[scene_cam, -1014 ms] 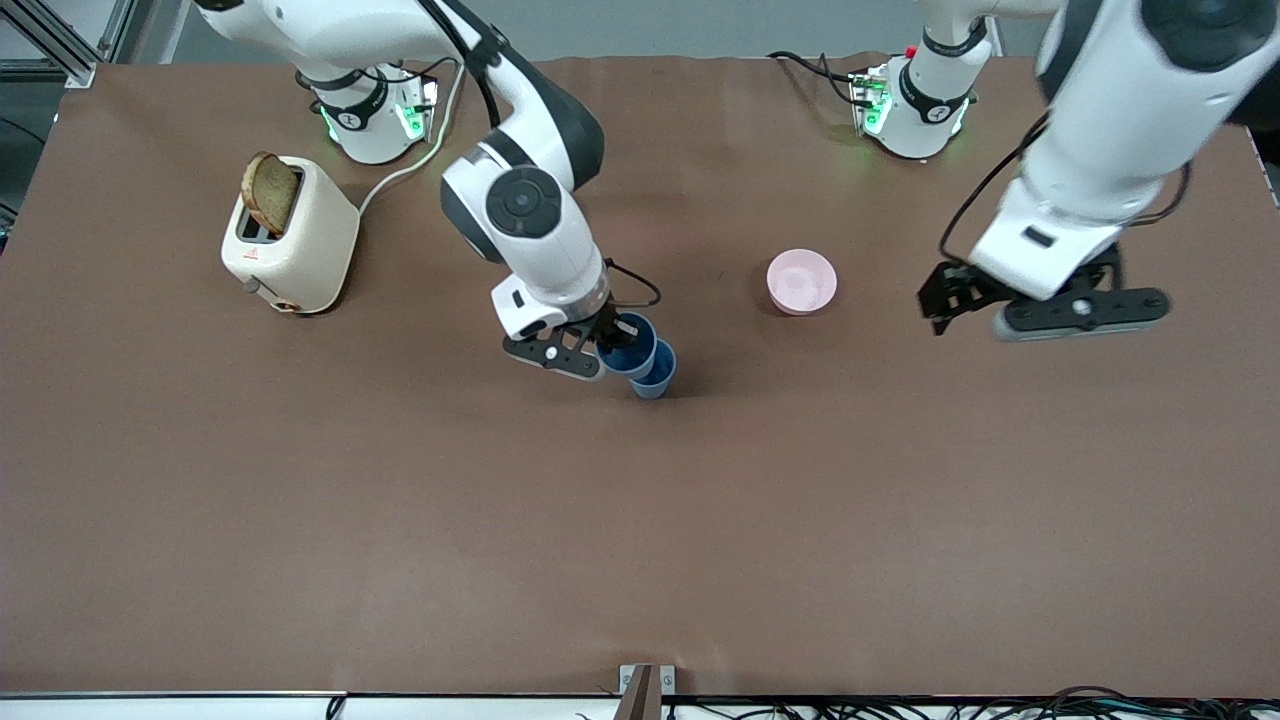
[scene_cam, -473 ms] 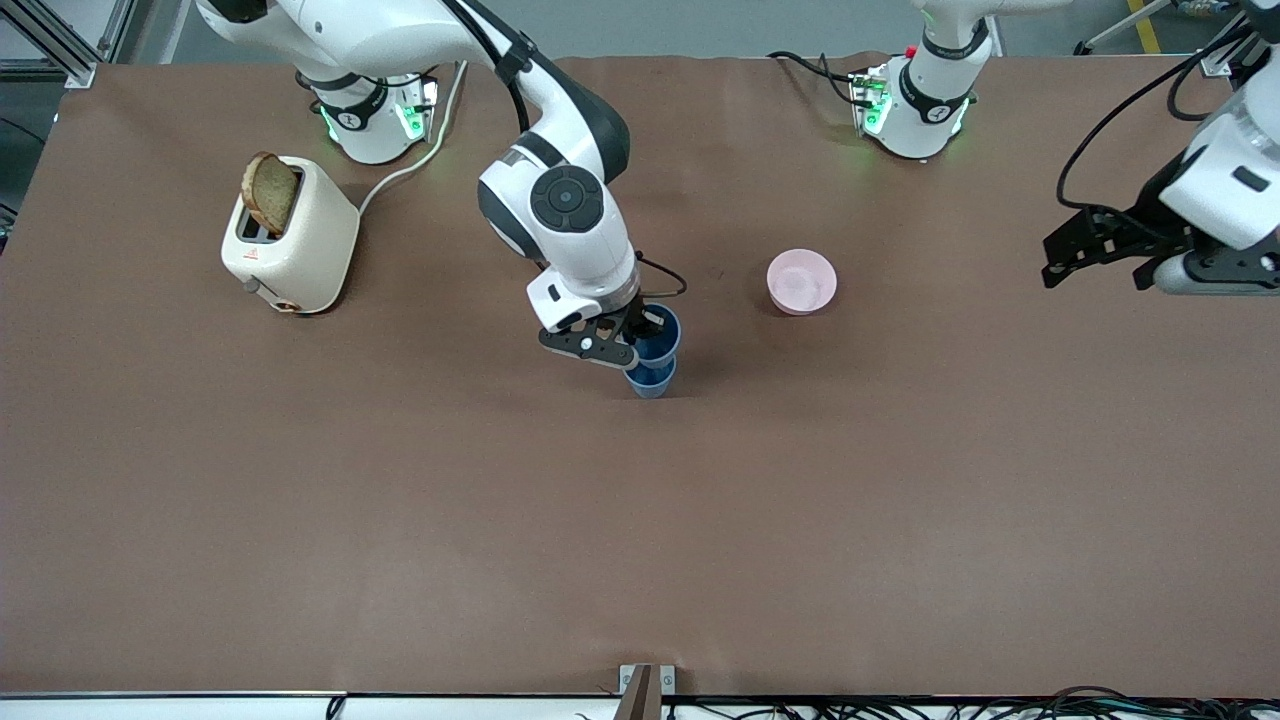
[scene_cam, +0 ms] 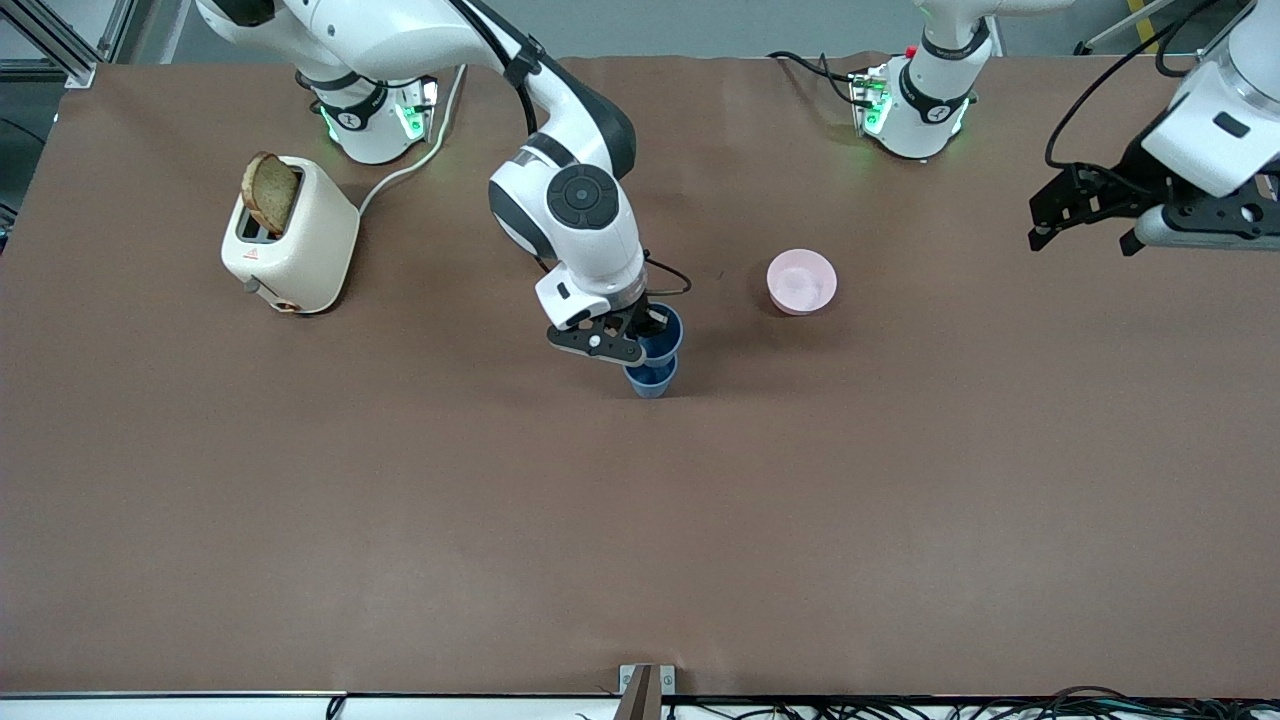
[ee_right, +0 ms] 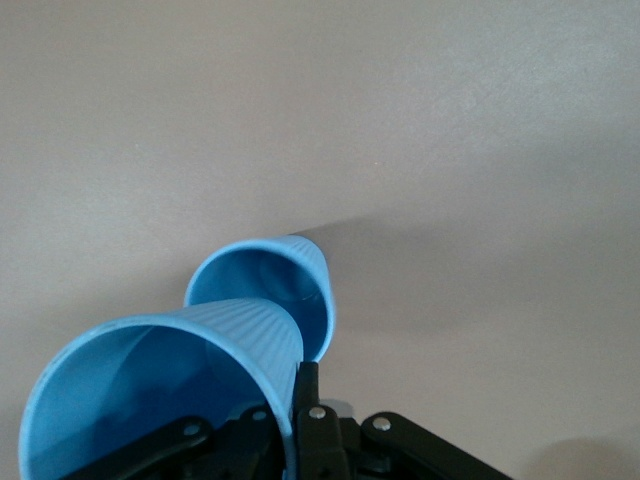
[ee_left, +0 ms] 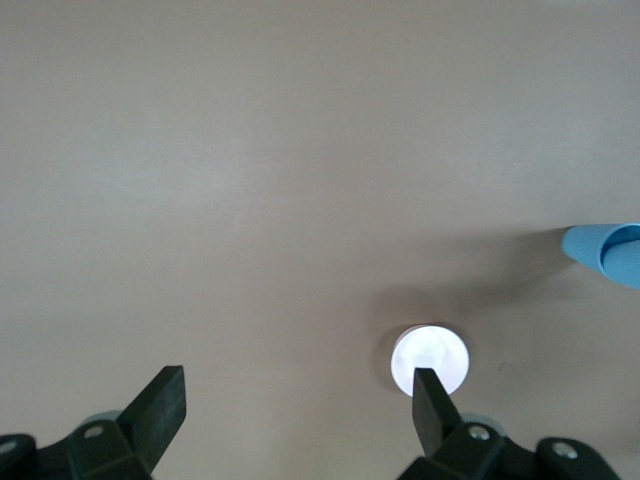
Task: Stack blue cups with both arms
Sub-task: 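Press the held cup down into the other cup with the right gripper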
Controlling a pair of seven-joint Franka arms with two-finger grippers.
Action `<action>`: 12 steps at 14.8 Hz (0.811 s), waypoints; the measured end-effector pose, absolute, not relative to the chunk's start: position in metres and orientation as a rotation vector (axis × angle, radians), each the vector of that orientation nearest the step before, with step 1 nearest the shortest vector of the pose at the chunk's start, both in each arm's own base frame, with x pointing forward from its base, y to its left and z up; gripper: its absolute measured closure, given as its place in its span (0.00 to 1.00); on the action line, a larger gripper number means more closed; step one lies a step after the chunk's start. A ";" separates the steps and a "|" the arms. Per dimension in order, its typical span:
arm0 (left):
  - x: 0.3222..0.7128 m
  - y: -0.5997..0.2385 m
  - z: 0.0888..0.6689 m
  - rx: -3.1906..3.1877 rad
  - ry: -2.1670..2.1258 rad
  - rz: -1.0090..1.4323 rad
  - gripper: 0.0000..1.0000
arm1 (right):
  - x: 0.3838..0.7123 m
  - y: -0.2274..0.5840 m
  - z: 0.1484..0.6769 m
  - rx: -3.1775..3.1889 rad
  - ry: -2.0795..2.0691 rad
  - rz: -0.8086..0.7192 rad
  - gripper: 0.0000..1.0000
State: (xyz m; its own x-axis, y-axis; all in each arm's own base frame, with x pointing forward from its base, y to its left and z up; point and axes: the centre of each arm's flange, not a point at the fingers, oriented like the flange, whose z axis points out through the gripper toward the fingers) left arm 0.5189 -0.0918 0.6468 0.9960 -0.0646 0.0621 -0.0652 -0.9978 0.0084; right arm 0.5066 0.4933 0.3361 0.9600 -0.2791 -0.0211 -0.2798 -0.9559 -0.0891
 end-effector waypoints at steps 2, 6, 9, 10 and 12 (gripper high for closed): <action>0.515 -0.087 0.647 3.145 -0.093 0.082 0.00 | 0.507 0.493 0.329 -3.033 0.425 0.012 0.96; 0.516 -0.076 0.642 3.149 -0.072 0.059 0.00 | 0.506 0.494 0.320 -3.044 0.421 0.021 0.96; 0.516 -0.076 0.640 3.150 -0.073 0.054 0.00 | 0.508 0.495 0.314 -3.032 0.419 0.010 0.96; 0.516 -0.076 0.640 3.150 -0.073 0.053 0.00 | 0.509 0.497 0.312 -3.021 0.417 0.000 0.96; 0.518 -0.076 0.639 3.149 -0.073 0.054 0.00 | 0.510 0.497 0.305 -3.017 0.416 -0.002 0.96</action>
State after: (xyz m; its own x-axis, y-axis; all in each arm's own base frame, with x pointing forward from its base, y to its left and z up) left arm 0.5175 -0.0762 0.6391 0.9983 -0.0467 0.0340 -0.0464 -0.9989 -0.0098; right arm 0.5100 0.4975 0.3052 0.9628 -0.2700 -0.0120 -0.2699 -0.9582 -0.0947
